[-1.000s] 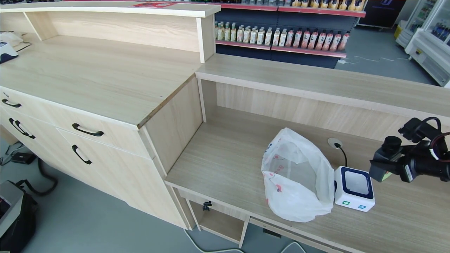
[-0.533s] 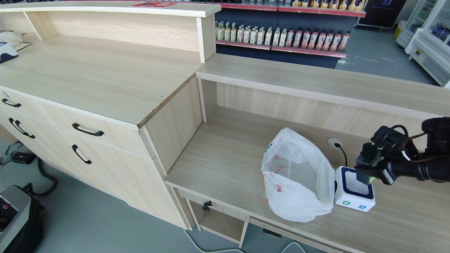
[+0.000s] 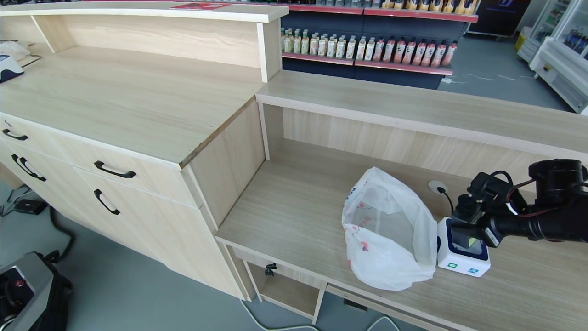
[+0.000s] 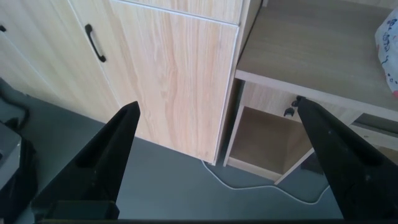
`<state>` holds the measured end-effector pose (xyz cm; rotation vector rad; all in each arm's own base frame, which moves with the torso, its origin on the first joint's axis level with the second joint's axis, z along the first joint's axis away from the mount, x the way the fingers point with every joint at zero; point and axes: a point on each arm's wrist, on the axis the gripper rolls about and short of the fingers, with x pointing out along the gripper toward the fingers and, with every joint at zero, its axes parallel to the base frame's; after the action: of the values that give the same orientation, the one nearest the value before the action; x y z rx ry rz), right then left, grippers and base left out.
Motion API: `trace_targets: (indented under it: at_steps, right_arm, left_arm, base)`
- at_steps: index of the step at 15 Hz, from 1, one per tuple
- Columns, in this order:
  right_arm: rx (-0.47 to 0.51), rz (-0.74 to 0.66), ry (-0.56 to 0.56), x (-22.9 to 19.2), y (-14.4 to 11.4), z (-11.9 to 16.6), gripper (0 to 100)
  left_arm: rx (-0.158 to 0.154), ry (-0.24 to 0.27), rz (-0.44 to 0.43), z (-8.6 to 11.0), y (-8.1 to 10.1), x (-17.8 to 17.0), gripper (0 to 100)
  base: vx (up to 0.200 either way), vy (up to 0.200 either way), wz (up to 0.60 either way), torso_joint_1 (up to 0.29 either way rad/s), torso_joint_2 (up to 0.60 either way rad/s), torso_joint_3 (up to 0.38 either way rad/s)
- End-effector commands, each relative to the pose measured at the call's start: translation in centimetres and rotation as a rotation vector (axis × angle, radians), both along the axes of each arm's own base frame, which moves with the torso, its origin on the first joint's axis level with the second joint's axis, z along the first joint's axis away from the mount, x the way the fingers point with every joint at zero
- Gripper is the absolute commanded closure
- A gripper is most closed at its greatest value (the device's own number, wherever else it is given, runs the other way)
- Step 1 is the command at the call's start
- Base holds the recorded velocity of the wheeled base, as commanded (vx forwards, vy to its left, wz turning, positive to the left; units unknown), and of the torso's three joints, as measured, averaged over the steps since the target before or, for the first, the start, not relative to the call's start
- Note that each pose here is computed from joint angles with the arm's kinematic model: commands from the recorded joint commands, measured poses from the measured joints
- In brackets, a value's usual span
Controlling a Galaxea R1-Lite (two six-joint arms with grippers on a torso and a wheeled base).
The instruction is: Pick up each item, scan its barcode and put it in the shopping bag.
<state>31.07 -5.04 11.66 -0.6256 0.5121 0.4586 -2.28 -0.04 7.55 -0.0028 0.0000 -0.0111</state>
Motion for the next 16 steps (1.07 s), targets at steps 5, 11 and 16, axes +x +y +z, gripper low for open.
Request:
trace_targets:
  at_steps: [5,11,16]
  right_arm:
    - [-0.036,0.010,0.008,0.6,0.2,-0.5,100]
    - [-0.037,0.018,0.001,0.8,0.4,-0.4,100]
    - [-0.025,0.011,-0.061,-0.4,-0.1,1.7,100]
  left_arm:
    - [0.000,0.000,0.000,0.0,0.0,0.0,0]
    - [0.000,0.000,0.000,0.0,0.0,0.0,0]
    - [0.001,0.000,0.000,0.0,0.0,0.0,0]
  base:
    - [0.000,0.000,0.00,0.000,0.00,0.000]
    - [0.000,0.000,0.00,0.000,0.00,0.000]
    - [0.000,0.000,0.00,0.000,0.00,0.000]
